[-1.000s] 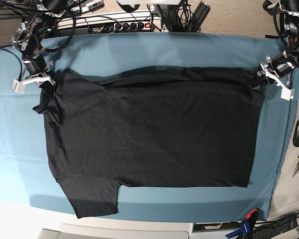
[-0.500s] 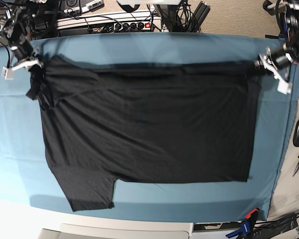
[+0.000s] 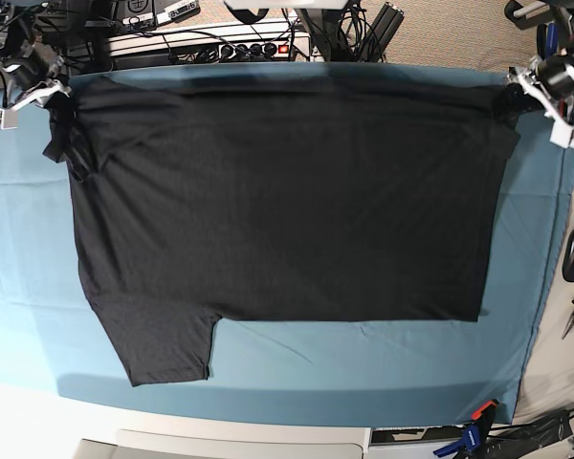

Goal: Fold the T-shirt properly

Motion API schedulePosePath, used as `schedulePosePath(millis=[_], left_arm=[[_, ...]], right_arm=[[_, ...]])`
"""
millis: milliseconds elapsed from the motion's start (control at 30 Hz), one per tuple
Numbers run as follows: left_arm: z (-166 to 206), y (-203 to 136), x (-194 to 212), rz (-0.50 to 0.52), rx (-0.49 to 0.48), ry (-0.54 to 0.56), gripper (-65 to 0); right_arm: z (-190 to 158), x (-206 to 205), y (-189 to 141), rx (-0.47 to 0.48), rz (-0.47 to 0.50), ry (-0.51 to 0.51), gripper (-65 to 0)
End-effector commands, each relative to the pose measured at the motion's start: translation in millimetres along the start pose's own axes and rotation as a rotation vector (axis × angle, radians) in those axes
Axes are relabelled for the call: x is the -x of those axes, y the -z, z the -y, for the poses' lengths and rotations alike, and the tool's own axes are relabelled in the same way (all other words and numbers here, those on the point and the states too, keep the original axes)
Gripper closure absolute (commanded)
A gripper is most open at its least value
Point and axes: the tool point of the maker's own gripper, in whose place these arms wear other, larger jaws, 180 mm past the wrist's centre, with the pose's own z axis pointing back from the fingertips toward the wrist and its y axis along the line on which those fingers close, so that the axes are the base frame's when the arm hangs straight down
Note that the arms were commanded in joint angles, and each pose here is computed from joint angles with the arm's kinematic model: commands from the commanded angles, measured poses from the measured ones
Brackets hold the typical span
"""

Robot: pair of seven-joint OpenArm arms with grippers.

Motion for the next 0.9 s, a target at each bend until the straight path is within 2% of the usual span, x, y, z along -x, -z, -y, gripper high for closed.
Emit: schedulePosePath(millis=[0, 567, 600, 667, 700, 733, 867], left_arm=[[-1.5, -5.7, -9.7, 0.024, -0.009, 0.021, 0.0], [-3.0, -4.0, -1.9, 0.022, -0.023, 0.012, 0.0], [-4.0, -4.0, -1.6, 0.020, -0.029, 0.017, -4.6], [-5.8, -4.1, -1.2, 0.018, -0.039, 0.024, -19.0], [-6.2, -4.1, -1.2, 0.018, -0.041, 0.026, -24.1], [-6.7, -4.2, -2.1, 0.023, -0.044, 0.028, -26.3], [-10.0, -4.5, -4.8, 0.037, -0.063, 0.042, -26.4]], right_arm=[[3.9, -18.8, -6.3, 0.015, 0.034, -0.038, 0.0], [6.6, -18.9, -8.5, 0.022, 0.012, -0.053, 0.0], [6.2, -18.8, -8.5, 0.020, 0.012, -0.056, -2.2], [3.4, -20.0, -8.4, 0.004, 0.019, -0.078, -23.3], [3.8, -21.6, -8.3, 0.008, 0.031, -0.081, -30.7], [5.8, -23.3, -8.4, 0.020, 0.040, -0.090, -33.7], [6.3, -28.8, -8.7, 0.024, 0.070, -0.094, -33.9]])
